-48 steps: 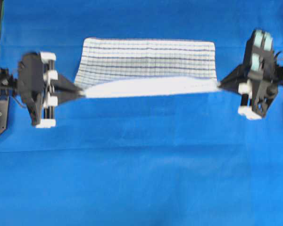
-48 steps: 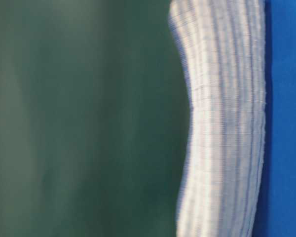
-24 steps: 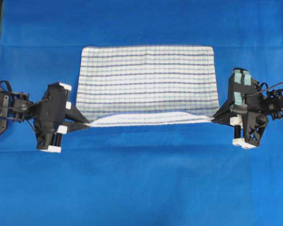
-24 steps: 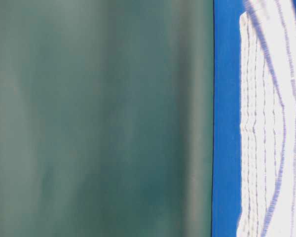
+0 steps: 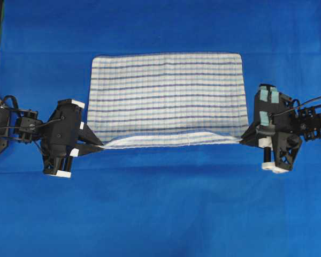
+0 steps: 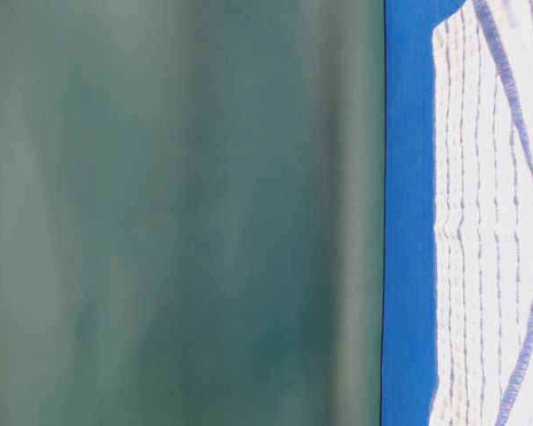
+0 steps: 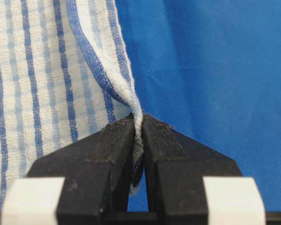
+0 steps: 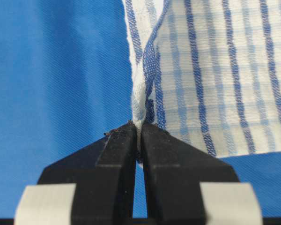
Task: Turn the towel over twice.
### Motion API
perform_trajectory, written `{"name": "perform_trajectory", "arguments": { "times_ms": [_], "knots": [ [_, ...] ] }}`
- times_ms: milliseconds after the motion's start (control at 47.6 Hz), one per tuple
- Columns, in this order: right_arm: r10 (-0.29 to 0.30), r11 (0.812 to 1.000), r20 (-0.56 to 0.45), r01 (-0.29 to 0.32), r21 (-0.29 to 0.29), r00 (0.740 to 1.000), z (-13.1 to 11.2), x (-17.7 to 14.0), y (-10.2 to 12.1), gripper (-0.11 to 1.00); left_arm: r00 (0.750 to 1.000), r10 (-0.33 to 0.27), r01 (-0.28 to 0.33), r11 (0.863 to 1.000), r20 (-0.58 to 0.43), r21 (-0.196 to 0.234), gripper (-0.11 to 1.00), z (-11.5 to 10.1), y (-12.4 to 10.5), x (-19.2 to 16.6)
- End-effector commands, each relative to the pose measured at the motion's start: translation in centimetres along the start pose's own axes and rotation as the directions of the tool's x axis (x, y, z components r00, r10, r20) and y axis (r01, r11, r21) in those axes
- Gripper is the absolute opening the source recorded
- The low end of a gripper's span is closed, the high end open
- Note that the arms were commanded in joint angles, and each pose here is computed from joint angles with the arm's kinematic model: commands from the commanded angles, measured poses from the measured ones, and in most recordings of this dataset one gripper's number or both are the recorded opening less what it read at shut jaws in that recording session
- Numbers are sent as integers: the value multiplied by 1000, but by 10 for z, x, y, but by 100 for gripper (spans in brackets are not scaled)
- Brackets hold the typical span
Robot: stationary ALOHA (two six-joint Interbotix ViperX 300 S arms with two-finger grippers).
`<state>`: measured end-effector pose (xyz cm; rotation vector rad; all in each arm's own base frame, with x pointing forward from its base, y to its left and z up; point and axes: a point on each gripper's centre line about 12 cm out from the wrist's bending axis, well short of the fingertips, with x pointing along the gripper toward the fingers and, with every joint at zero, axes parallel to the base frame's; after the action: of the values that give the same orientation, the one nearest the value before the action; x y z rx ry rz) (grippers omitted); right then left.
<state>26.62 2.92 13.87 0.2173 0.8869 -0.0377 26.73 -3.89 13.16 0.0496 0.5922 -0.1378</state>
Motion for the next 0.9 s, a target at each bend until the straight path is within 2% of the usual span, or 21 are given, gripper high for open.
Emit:
{"name": "perform_trajectory", "arguments": {
  "times_ms": [0, 168, 231, 294, 336, 399, 484, 547, 736, 883],
  "knots": [
    [22, 1000, 22, -22, 4, 1000, 10, 1, 8, 4, 1000, -1, 1, 1000, 20, 1, 3, 8, 0, 0],
    [30, 1000, 10, -30, -3, 1000, 13, 6, 15, 7, 1000, -1, 1, 1000, -12, 0, 5, 4, 0, -1],
    [31, 1000, 10, -31, -3, 999, 14, 7, 15, 25, 1000, -2, 2, 1000, -12, 1, 12, 5, 0, -1],
    [29, 1000, 10, -29, -6, 1000, 15, 6, 15, 44, 1000, -2, 2, 1000, -5, -1, 25, 8, 0, -1],
    [27, 1000, 6, -27, -9, 1000, 15, 6, 16, 56, 1000, -2, 2, 1000, 2, -2, 36, 10, 0, -2],
    [25, 1000, 4, -25, -11, 1000, 18, 3, 16, 66, 1000, -2, 2, 1000, 14, 0, 54, 16, 0, -3],
    [18, 1000, 3, -18, -23, 1000, 22, -2, 16, 64, 1000, -3, 3, 1000, 25, 5, 78, 23, 0, -7],
    [18, 999, 13, -17, -32, 1000, 27, -8, 17, 62, 1000, -4, 3, 1000, 26, 11, 86, 29, -1, -11],
    [25, 996, 97, -17, -85, 995, 43, -35, 19, 62, 999, -6, 5, 1000, 48, 11, 82, 46, -1, -28],
    [29, 991, 169, -7, -132, 985, 53, -55, 19, 62, 994, -6, 5, 1000, 112, 10, 82, 60, 0, -45]
  ]
}}
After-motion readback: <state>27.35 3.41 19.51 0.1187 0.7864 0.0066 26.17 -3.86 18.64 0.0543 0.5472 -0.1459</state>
